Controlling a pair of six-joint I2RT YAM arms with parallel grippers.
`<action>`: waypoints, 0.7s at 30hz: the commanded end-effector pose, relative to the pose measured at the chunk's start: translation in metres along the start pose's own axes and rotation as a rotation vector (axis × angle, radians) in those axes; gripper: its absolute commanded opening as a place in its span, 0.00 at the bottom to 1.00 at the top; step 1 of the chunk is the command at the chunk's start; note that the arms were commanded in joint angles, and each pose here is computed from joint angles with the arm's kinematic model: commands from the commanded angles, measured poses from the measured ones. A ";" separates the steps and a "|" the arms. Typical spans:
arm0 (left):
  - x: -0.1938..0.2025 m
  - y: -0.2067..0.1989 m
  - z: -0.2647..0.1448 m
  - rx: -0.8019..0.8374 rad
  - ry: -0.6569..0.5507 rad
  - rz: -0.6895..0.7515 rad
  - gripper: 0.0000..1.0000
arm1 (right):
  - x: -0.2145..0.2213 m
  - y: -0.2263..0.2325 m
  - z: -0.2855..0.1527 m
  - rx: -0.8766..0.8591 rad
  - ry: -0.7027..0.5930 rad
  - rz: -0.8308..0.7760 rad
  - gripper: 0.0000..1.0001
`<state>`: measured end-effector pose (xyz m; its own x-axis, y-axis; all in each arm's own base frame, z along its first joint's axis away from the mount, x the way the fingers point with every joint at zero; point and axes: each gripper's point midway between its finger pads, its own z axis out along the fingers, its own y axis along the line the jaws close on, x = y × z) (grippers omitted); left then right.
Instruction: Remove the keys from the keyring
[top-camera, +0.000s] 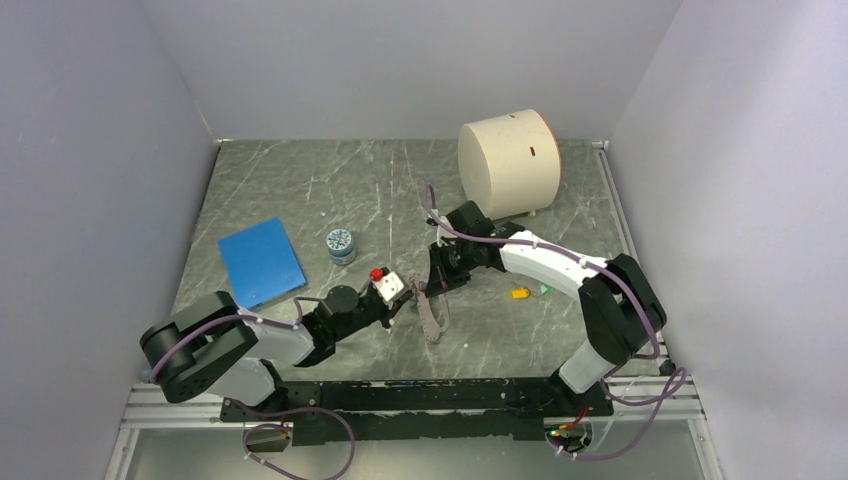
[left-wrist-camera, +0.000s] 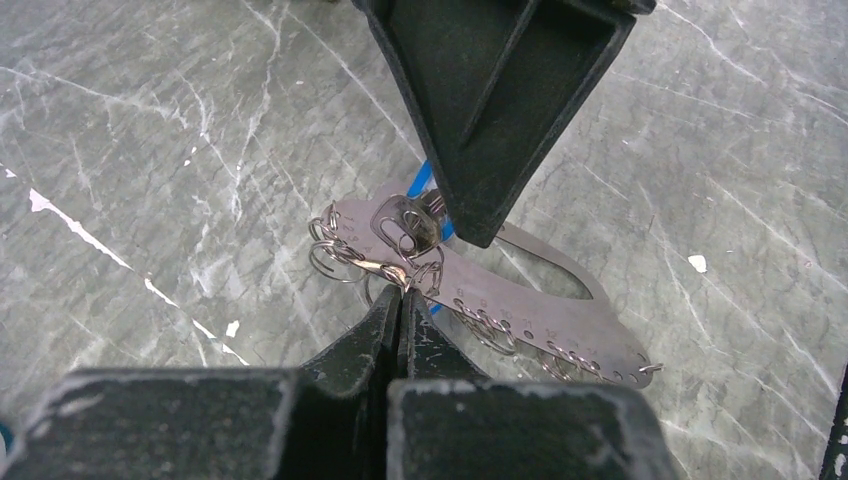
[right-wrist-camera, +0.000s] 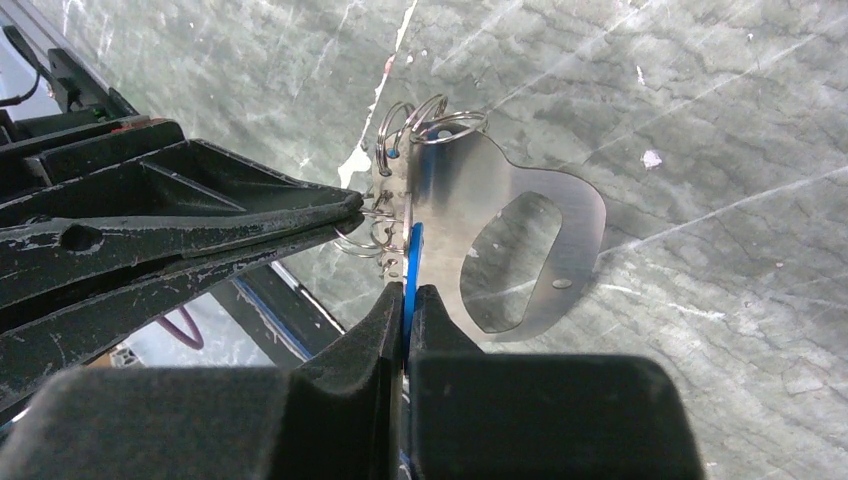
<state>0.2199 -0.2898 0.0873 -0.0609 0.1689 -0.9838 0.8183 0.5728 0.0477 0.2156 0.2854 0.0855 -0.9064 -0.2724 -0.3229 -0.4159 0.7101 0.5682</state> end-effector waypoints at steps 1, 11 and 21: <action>-0.021 0.007 0.002 -0.040 -0.097 -0.019 0.03 | 0.005 -0.002 0.010 0.012 0.014 -0.009 0.00; -0.024 0.007 0.000 -0.045 -0.119 -0.023 0.03 | 0.017 0.003 0.023 0.037 0.055 -0.024 0.00; -0.020 0.003 -0.004 -0.047 -0.127 -0.080 0.04 | 0.001 0.008 0.005 0.085 -0.015 -0.092 0.00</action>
<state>0.2162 -0.2838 0.0782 -0.0994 0.1303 -0.9865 0.7966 0.6045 -0.0004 0.2055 0.2960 0.0652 -0.8919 -0.3233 -0.3162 -0.4472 0.7344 0.5106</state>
